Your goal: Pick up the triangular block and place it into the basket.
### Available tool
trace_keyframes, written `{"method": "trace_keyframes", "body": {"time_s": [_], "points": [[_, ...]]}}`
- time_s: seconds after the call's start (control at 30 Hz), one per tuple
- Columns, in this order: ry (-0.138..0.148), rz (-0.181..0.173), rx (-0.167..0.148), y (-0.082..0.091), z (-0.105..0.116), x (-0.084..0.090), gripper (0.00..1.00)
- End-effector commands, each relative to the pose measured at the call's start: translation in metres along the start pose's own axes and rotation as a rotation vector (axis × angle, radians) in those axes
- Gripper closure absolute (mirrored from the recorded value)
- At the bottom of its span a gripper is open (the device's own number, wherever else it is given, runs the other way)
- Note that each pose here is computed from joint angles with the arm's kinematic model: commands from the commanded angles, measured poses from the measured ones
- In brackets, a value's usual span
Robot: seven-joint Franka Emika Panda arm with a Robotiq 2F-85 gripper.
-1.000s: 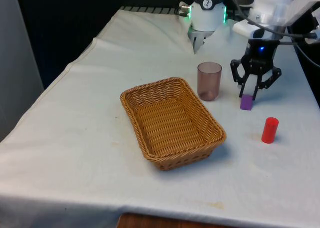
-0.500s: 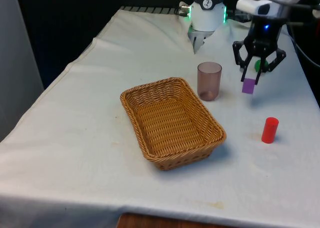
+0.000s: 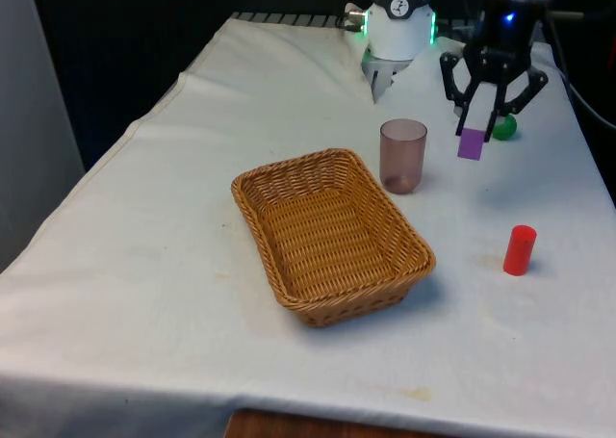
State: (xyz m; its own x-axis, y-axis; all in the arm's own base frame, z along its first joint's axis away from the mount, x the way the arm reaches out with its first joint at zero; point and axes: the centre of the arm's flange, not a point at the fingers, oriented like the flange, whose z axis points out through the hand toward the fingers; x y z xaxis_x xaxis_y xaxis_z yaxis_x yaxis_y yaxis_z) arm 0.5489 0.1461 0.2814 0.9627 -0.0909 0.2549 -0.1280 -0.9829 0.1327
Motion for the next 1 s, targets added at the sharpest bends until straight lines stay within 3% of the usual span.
{"method": "trace_keyframes", "body": {"time_s": [0.0, 0.97], "points": [[0.0, 0.0, 0.003, 0.004, -0.001, 0.005, 0.67], [0.075, 0.013, -0.041, 0.075, -0.003, 0.072, 0.67]]}}
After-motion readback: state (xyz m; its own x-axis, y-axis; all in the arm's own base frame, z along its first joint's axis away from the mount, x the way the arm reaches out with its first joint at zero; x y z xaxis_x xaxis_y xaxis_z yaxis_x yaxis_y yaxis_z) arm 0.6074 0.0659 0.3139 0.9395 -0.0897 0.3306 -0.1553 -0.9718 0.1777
